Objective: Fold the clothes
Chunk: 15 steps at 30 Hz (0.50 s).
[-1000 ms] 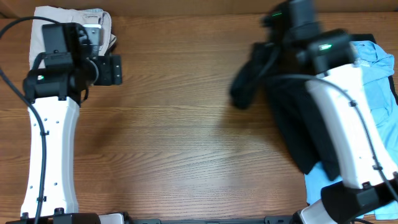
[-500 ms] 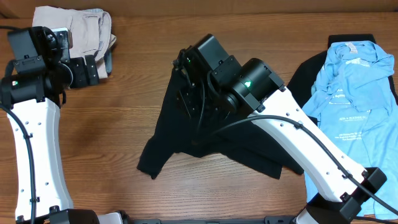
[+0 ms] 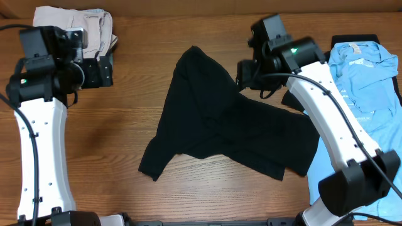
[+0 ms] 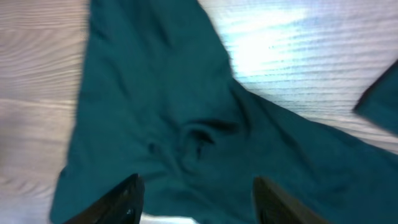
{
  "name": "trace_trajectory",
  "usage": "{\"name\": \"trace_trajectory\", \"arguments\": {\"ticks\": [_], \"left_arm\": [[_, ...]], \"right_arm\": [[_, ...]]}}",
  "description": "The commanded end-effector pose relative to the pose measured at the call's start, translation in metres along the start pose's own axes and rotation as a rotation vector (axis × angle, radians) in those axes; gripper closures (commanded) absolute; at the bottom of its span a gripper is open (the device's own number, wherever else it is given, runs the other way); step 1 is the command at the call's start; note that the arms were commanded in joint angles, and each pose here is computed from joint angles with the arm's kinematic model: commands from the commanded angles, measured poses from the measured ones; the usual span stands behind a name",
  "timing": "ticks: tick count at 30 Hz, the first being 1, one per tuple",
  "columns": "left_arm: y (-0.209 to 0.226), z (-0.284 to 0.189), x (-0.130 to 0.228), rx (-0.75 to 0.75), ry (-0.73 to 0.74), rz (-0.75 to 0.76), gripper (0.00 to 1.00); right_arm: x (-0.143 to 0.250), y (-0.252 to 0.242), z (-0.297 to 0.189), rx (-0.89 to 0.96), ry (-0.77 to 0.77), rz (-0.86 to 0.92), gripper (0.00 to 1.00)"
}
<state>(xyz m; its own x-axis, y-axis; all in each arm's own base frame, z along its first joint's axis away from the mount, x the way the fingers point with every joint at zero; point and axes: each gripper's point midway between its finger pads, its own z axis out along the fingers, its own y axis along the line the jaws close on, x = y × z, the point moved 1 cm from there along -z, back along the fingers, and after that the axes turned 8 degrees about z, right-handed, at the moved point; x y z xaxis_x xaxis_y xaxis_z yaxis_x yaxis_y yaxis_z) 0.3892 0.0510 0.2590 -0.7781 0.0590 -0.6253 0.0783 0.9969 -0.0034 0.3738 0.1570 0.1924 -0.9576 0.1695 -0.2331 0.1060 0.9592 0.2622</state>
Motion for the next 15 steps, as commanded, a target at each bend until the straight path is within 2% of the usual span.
{"name": "trace_trajectory", "arguments": {"ticks": [1, 9, 15], "left_arm": [[-0.009, 0.022, 0.011, 0.048, 0.055, -0.004, 0.03], [-0.012, 0.061, 0.028, 0.079, 0.16, -0.013, 0.04], [-0.011, 0.075, 0.035, 0.087, 0.196, -0.02, 0.04]], "right_arm": [[0.028, -0.007, 0.04, -0.017, 0.113, 0.021, 0.41], [0.055, -0.029, 0.11, -0.035, 0.11, 0.021, 0.41], [0.07, -0.041, 0.137, -0.046, 0.092, 0.016, 0.43]]}}
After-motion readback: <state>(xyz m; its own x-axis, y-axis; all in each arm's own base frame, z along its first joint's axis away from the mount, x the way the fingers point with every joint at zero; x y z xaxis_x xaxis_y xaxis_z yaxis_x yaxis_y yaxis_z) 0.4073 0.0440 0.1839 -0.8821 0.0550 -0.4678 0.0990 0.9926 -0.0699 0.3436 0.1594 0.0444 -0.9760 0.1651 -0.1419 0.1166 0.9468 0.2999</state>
